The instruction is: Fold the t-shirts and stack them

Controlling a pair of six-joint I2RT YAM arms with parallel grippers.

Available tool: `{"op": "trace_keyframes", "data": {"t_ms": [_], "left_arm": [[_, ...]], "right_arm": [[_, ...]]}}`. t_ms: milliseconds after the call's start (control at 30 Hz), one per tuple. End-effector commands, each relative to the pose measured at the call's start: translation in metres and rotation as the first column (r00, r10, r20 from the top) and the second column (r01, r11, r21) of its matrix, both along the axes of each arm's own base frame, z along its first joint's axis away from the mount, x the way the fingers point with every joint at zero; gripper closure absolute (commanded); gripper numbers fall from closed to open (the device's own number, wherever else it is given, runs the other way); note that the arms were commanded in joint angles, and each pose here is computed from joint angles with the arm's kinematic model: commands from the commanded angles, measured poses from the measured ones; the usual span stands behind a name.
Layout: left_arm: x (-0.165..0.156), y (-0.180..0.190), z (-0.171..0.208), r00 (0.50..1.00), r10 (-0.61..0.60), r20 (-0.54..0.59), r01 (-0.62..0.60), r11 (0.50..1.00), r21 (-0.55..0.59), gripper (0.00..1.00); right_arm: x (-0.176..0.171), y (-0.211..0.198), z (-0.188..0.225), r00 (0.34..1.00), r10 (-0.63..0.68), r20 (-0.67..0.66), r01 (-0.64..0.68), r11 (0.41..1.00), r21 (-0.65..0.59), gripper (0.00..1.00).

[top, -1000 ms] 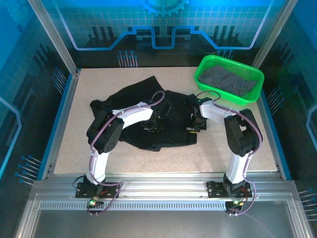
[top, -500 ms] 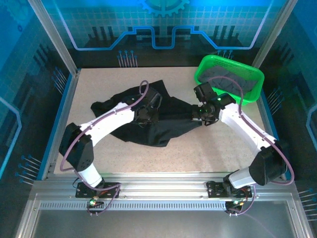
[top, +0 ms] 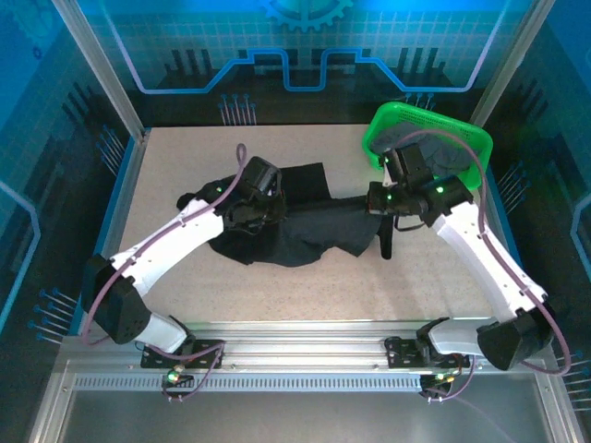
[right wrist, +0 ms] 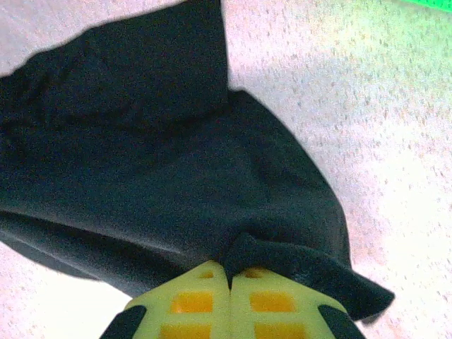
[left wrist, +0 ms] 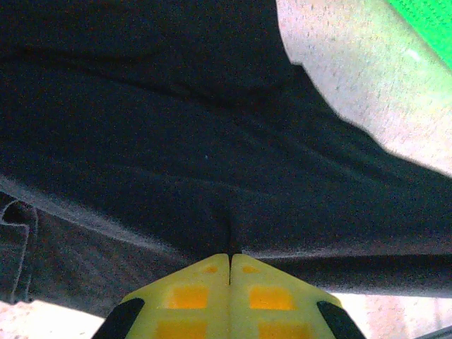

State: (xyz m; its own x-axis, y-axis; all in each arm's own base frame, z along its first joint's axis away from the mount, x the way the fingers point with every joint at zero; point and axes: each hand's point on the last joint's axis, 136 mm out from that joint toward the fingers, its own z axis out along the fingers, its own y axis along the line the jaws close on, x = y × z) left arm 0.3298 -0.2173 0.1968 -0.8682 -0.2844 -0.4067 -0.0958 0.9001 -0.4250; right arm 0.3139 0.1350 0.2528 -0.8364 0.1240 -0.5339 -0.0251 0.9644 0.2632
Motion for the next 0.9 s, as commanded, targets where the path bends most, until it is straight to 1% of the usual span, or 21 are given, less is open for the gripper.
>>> {"op": "trace_keyframes", "data": {"t_ms": [0,100,167,200,233,267,333,367,433,500,533,600,633,700,733,767,833,867], "left_arm": [[0.030,0.017,-0.019,0.996,0.087,-0.030,-0.087,0.996,0.006,1.00],[0.068,0.019,-0.040,0.990,0.124,-0.069,-0.124,0.992,-0.004,1.00],[0.095,0.020,-0.056,0.985,0.143,-0.097,-0.143,0.990,0.007,1.00],[0.106,0.020,-0.061,0.984,0.142,-0.106,-0.141,0.990,0.013,1.00],[0.116,0.020,-0.068,0.983,0.140,-0.121,-0.137,0.990,0.031,1.00],[0.123,0.020,-0.072,0.981,0.137,-0.134,-0.131,0.990,0.055,0.98],[0.129,0.021,-0.071,0.981,0.130,-0.147,-0.118,0.989,0.089,0.84],[0.129,0.023,-0.065,0.982,0.131,-0.137,-0.118,0.988,0.100,0.74],[0.121,0.032,-0.053,0.983,0.146,-0.110,-0.132,0.983,0.125,0.55],[0.105,0.047,-0.043,0.981,0.172,-0.093,-0.156,0.975,0.159,0.43],[0.094,0.056,-0.040,0.978,0.188,-0.088,-0.171,0.971,0.169,0.40],[0.070,0.066,-0.039,0.972,0.213,-0.098,-0.196,0.968,0.160,0.39],[0.056,0.070,-0.041,0.967,0.227,-0.113,-0.209,0.966,0.149,0.39],[0.032,0.075,-0.048,0.956,0.251,-0.149,-0.236,0.965,0.112,0.41],[0.022,0.073,-0.050,0.953,0.253,-0.166,-0.244,0.967,0.075,0.43],[0.014,0.069,-0.054,0.951,0.247,-0.184,-0.246,0.969,0.028,0.45],[0.003,0.054,-0.064,0.945,0.226,-0.236,-0.247,0.967,-0.062,0.46],[0.001,0.043,-0.067,0.946,0.203,-0.254,-0.236,0.966,-0.106,0.45]], "right_arm": [[0.055,-0.010,-0.015,0.998,-0.053,0.019,0.053,0.998,-0.038,1.00],[0.110,-0.008,-0.039,0.997,-0.076,-0.001,0.076,0.996,-0.045,1.00],[0.146,-0.005,-0.061,0.996,-0.079,-0.045,0.076,0.996,-0.055,1.00],[0.158,-0.004,-0.074,0.993,-0.079,-0.084,0.074,0.995,-0.063,0.96],[0.170,-0.002,-0.085,0.990,-0.077,-0.120,0.069,0.995,-0.066,0.90],[0.179,-0.001,-0.097,0.985,-0.079,-0.155,0.068,0.995,-0.074,0.81],[0.186,0.000,-0.103,0.979,-0.084,-0.183,0.069,0.994,-0.083,0.63],[0.186,-0.001,-0.099,0.979,-0.089,-0.181,0.074,0.993,-0.087,0.55],[0.178,-0.003,-0.087,0.981,-0.101,-0.163,0.088,0.992,-0.085,0.44],[0.161,-0.010,-0.080,0.977,-0.133,-0.168,0.120,0.989,-0.086,0.39],[0.147,-0.013,-0.079,0.971,-0.152,-0.183,0.140,0.987,-0.078,0.38],[0.117,-0.014,-0.087,0.957,-0.173,-0.232,0.168,0.985,-0.043,0.37],[0.099,-0.013,-0.095,0.946,-0.185,-0.267,0.185,0.982,-0.024,0.39],[0.062,-0.008,-0.111,0.915,-0.210,-0.344,0.231,0.973,0.022,0.49],[0.046,-0.004,-0.120,0.899,-0.215,-0.381,0.256,0.965,0.057,0.55],[0.029,0.000,-0.131,0.884,-0.218,-0.413,0.276,0.957,0.085,0.58],[0.012,0.002,-0.145,0.875,-0.220,-0.432,0.293,0.950,0.110,0.57],[0.008,0.001,-0.151,0.873,-0.221,-0.435,0.296,0.949,0.113,0.55]]}}
